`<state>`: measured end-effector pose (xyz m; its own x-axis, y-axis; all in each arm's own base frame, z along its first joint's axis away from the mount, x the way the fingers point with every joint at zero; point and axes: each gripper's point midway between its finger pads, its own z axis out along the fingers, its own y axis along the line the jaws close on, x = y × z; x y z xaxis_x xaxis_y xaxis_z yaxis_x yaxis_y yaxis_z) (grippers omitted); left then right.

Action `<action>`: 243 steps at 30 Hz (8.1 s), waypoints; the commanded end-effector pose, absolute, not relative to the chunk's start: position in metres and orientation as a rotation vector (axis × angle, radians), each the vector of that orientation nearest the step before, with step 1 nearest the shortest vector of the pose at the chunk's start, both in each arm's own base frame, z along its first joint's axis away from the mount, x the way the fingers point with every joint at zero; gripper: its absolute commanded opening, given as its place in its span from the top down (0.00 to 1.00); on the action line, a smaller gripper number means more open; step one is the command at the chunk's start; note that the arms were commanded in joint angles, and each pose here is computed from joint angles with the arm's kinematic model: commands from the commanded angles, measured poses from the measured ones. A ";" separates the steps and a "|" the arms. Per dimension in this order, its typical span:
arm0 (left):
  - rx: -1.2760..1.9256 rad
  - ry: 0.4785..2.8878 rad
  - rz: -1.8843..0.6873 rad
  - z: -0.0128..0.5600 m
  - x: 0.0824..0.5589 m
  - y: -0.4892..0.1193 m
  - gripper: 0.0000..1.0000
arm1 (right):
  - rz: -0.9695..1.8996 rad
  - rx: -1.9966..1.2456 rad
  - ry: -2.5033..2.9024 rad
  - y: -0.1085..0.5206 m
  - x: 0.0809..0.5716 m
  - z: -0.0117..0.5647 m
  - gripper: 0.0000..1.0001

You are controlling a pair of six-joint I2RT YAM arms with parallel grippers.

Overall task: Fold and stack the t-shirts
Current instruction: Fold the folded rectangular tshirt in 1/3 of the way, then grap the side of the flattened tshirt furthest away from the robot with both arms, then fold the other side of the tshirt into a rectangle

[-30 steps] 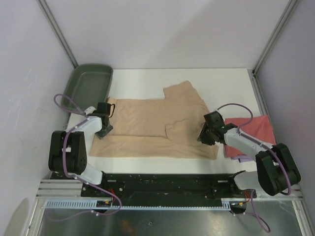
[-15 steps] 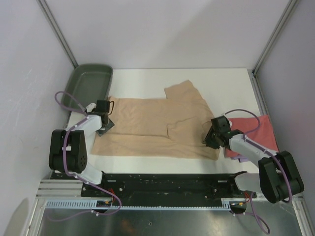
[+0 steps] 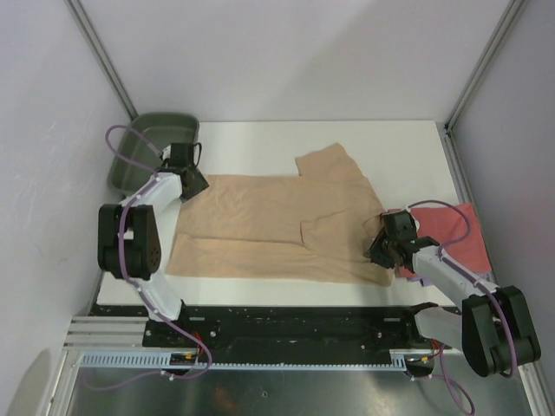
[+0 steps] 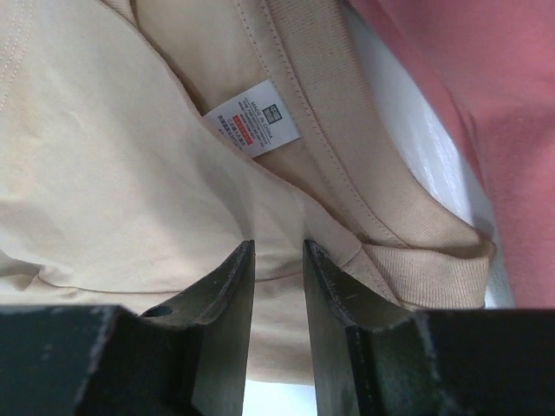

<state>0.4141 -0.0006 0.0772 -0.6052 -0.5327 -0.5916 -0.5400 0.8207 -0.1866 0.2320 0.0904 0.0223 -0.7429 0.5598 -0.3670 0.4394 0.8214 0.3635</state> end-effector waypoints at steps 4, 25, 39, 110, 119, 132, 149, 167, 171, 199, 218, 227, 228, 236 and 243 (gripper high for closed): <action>-0.687 2.342 0.029 0.076 0.465 -0.004 0.49 | 0.226 0.791 2.624 0.069 0.194 0.007 0.65; -0.661 2.336 0.264 0.065 0.537 0.023 0.54 | 0.255 0.807 2.636 0.072 0.190 0.009 0.65; -0.723 2.410 0.304 0.049 0.536 0.025 0.56 | 0.285 0.795 2.626 0.074 0.193 0.012 0.65; -0.690 2.377 0.247 0.104 0.517 0.019 1.00 | 0.461 0.484 2.143 0.086 0.505 0.144 0.47; -0.691 2.376 0.237 0.101 0.520 0.018 1.00 | 0.504 0.411 2.258 0.101 0.542 0.081 0.45; -0.696 2.374 0.241 0.098 0.523 0.021 1.00 | 0.504 0.416 2.318 0.114 0.566 0.055 0.45; -0.686 2.385 0.221 0.093 0.524 0.018 1.00 | 0.335 0.577 2.394 0.066 0.553 0.038 0.94; -0.581 2.254 0.117 0.131 0.575 0.004 1.00 | 0.340 0.583 2.304 0.051 0.537 0.105 0.98; -0.565 2.236 0.118 0.137 0.581 0.005 1.00 | 0.365 0.584 2.302 0.057 0.525 0.114 0.98; -0.713 2.302 0.323 0.105 0.481 0.034 1.00 | 0.388 0.568 2.432 0.103 0.340 0.111 1.00; -0.691 2.346 0.364 0.090 0.437 0.043 1.00 | 0.303 0.564 2.490 0.096 0.302 0.081 1.00; -0.706 2.369 0.368 0.080 0.413 0.043 0.95 | 0.293 0.562 2.513 0.096 0.299 0.071 1.00; -0.708 2.373 0.368 0.078 0.411 0.043 0.94 | 0.291 0.560 2.516 0.096 0.299 0.070 1.00; -0.715 2.361 0.305 0.085 0.403 0.036 0.75 | 0.297 0.550 2.537 0.095 0.296 0.063 0.92; -0.696 2.347 0.205 0.095 0.397 0.025 0.63 | 0.324 0.528 2.511 0.095 0.294 0.077 0.68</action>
<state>0.3894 0.0292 0.0687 -0.6938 -0.4093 -0.5926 -0.5384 0.8413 0.0492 0.2932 0.0990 0.0648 -0.7885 0.4378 -0.4319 0.3181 0.8914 0.3228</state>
